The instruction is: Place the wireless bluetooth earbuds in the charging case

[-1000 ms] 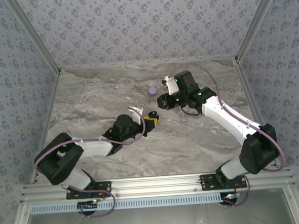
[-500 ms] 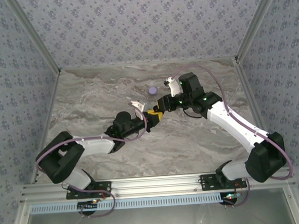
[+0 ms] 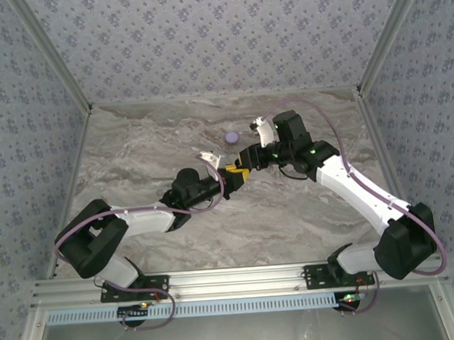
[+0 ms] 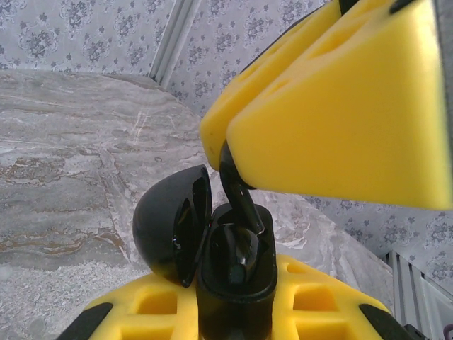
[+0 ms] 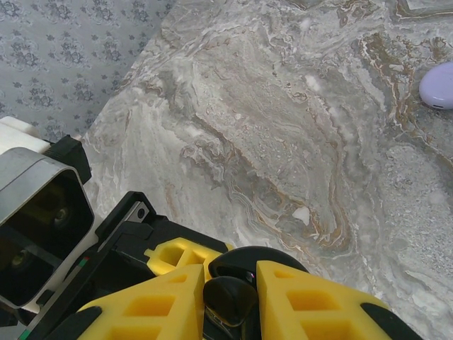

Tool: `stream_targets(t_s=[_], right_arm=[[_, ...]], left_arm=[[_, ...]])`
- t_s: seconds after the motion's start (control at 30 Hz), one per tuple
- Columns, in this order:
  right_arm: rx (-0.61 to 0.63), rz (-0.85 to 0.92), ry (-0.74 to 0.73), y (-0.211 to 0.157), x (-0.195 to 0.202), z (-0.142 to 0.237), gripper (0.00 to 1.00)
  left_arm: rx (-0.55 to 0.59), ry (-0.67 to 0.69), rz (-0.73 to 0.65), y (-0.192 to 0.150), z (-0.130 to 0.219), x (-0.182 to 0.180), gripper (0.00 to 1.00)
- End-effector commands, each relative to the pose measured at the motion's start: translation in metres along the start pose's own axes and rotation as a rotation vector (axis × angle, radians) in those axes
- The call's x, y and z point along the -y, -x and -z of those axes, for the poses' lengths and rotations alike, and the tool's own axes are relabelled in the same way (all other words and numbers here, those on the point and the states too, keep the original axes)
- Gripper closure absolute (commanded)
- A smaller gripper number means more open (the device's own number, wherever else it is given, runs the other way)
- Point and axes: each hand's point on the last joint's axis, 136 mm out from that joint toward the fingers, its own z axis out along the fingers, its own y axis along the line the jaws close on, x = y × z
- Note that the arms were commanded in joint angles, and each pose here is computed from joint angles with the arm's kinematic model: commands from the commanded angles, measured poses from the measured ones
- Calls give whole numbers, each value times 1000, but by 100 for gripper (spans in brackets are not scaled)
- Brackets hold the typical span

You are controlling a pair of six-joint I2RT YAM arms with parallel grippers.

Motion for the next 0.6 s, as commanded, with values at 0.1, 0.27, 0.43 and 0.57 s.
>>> stream_targets(t_s=[0.1, 0.27, 0.43, 0.57], right_arm=[[19, 15, 17, 2, -7, 6, 74], [20, 14, 15, 1, -5, 6, 74], [24, 13, 9, 1, -4, 8, 74], [36, 14, 7, 2, -4, 10, 74]], left_arm=[[65, -58, -2, 26, -4, 19, 93], [78, -58, 10, 30, -3, 19, 93], [83, -58, 18, 32, -3, 20, 93], [87, -53, 23, 32, -3, 19, 93]])
